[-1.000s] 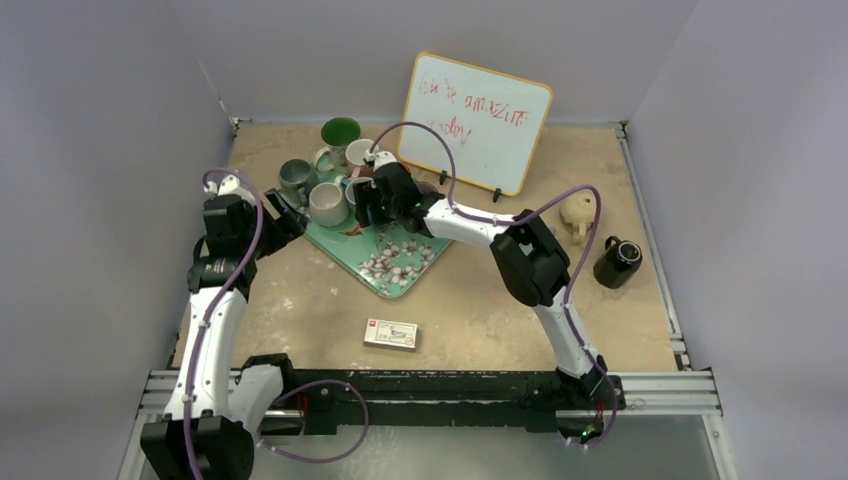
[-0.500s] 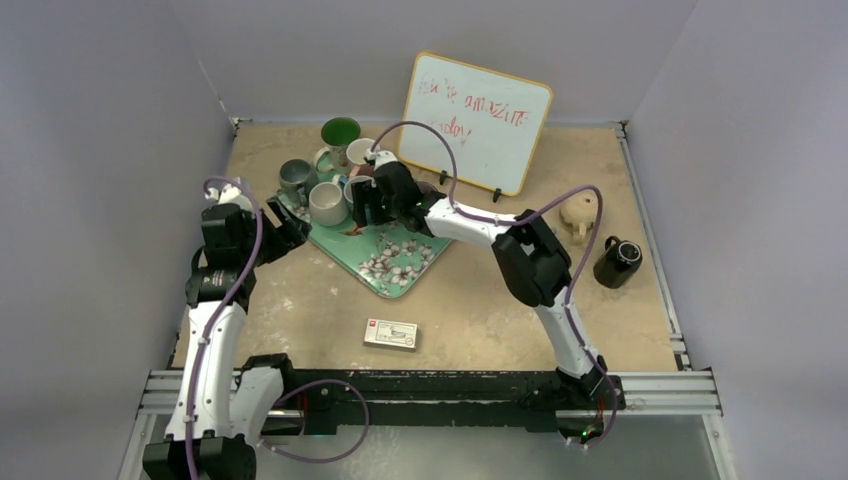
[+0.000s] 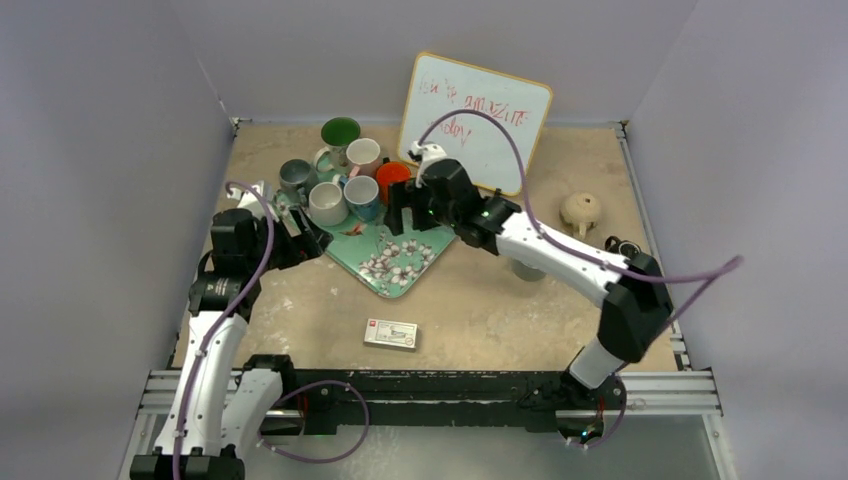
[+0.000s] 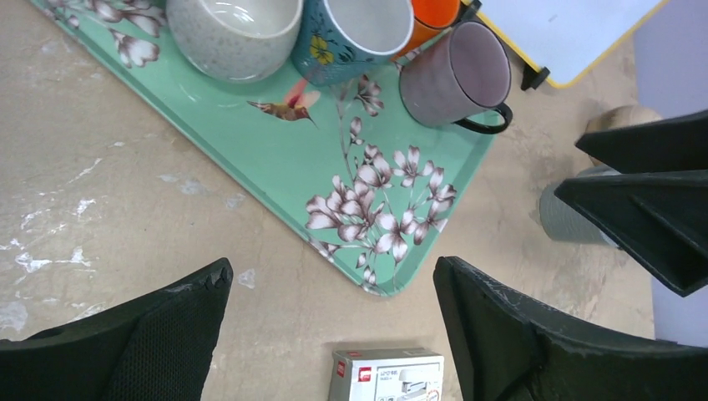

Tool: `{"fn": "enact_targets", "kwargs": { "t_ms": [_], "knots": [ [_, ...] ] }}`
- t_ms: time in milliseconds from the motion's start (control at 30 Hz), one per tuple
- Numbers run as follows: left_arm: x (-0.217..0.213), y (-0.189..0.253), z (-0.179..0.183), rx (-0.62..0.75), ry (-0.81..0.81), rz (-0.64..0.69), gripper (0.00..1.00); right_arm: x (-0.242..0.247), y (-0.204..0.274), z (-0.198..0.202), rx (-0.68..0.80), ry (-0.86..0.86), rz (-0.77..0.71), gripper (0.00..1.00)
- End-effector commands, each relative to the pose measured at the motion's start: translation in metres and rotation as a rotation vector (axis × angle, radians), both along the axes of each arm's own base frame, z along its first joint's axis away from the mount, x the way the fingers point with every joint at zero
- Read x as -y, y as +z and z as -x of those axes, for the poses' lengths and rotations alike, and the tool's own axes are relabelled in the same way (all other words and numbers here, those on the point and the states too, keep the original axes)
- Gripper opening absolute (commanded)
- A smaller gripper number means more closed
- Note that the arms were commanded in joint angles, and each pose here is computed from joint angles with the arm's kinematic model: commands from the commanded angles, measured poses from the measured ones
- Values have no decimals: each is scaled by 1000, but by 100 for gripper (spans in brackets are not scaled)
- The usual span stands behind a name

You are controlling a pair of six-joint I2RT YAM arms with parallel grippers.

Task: Turn the mug right side up
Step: Move the cup to the center of the board.

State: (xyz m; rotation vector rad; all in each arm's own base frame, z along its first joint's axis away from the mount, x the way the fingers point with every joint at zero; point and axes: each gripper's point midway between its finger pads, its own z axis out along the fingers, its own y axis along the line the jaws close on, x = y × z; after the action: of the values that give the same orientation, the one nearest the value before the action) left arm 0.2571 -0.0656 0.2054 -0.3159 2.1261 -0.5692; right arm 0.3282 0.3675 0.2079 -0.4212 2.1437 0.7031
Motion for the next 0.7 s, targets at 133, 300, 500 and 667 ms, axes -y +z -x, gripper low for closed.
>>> {"fn": "enact_targets", "kwargs": {
  "t_ms": [133,300,500,667],
  "knots": [
    [3,12,9,42,2,-68,91,178,-3,42,-78,-571,311,99],
    [4,17,11,62,-7,-86,92,237,-8,64,-126,-738,293,83],
    [5,17,12,69,-19,-94,92,290,-32,67,-204,-946,354,98],
    [6,18,13,74,-25,-92,92,301,-50,33,-193,-959,351,99]
  ]
}}
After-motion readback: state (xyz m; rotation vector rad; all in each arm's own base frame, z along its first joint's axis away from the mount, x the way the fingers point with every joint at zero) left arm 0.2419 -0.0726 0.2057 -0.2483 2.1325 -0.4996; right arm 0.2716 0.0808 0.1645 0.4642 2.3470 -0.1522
